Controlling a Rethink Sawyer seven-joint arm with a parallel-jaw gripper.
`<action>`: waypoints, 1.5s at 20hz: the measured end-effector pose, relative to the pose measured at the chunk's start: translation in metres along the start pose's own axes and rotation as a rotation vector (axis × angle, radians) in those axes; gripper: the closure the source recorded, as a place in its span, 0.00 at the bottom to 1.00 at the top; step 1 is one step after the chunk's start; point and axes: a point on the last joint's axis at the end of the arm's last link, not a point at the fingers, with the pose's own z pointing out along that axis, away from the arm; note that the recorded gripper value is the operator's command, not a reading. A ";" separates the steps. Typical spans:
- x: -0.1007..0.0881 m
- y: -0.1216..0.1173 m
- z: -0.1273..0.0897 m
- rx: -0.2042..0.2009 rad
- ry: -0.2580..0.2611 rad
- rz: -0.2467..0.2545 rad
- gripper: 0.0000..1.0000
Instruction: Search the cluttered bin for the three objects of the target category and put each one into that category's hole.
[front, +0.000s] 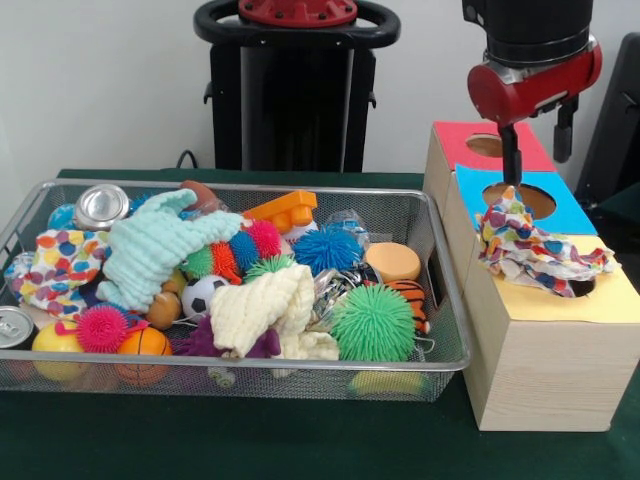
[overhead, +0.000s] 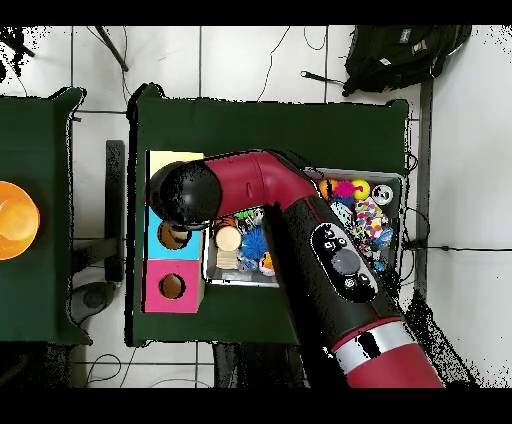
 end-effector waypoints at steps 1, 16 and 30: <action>0.000 -0.001 0.000 0.001 0.000 0.002 0.00; 0.009 -0.022 0.012 0.019 0.021 0.035 0.00; 0.017 -0.028 0.036 0.018 0.051 0.031 0.00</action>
